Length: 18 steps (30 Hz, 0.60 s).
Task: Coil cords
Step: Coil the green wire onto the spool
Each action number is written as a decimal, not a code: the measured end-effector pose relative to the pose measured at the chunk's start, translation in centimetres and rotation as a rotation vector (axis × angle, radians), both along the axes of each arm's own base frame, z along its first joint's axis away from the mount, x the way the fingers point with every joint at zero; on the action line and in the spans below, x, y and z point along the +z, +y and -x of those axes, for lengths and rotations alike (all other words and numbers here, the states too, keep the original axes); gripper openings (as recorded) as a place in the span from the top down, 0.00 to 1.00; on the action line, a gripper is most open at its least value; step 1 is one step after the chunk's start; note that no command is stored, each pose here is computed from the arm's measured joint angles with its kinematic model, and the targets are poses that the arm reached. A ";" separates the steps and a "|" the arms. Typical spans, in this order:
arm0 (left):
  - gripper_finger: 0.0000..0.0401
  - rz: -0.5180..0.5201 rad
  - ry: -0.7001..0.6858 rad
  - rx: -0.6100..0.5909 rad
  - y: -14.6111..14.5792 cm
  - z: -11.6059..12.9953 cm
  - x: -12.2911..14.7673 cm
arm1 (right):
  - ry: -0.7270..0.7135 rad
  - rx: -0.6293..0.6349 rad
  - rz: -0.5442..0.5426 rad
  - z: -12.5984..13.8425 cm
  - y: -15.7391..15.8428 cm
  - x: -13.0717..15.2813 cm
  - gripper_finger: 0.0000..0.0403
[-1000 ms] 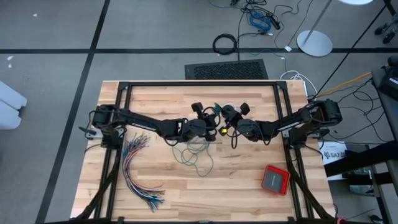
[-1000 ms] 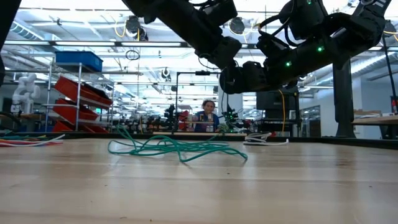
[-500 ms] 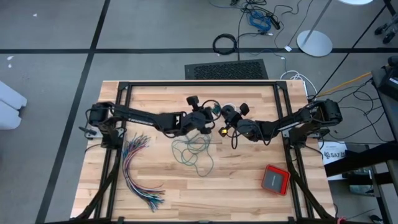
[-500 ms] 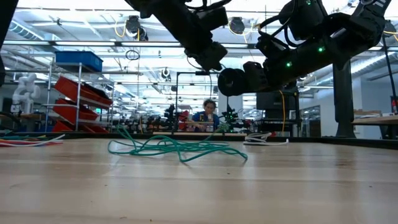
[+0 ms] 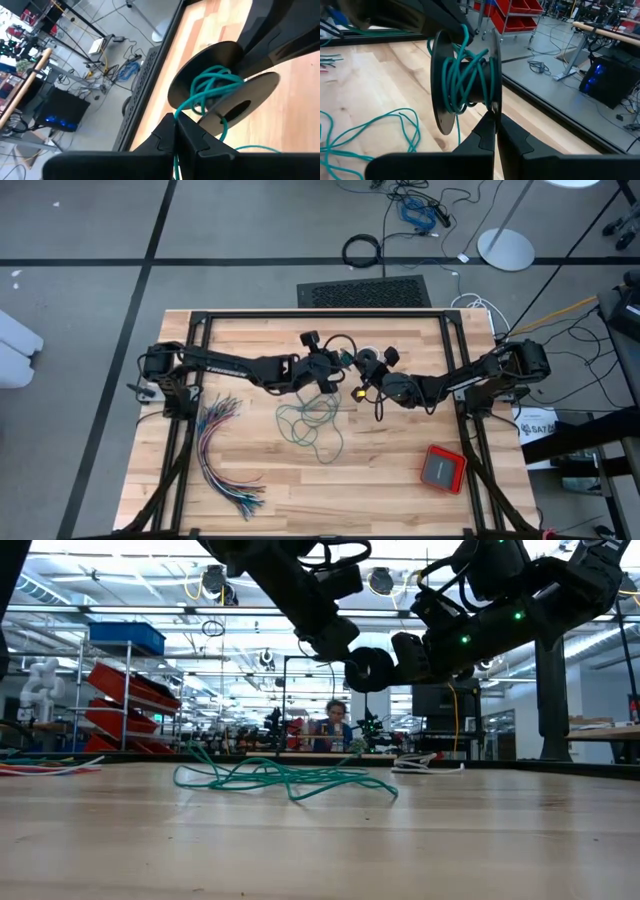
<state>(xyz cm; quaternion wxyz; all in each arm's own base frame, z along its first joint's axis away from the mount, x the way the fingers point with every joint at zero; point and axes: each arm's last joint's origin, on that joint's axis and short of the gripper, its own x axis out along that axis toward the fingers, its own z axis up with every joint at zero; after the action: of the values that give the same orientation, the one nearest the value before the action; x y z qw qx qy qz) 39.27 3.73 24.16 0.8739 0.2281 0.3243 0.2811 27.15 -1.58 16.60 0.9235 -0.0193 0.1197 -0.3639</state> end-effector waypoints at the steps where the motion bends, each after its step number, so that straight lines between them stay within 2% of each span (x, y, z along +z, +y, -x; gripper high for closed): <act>1: 0.98 0.000 -0.001 -0.001 0.0 0.0 0.0 | 0.001 -0.001 0.000 0.0 0.0 0.0 1.00; 18: 0.98 -0.050 0.080 -0.037 -0.2 0.1 -0.2 | 0.001 0.018 0.000 0.0 0.4 0.0 1.00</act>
<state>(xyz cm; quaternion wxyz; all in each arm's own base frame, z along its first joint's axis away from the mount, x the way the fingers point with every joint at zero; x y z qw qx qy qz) 39.12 3.55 23.94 0.8593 0.2670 0.3478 0.2634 27.18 -1.20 16.60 0.9266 -0.0205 0.1203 -0.3556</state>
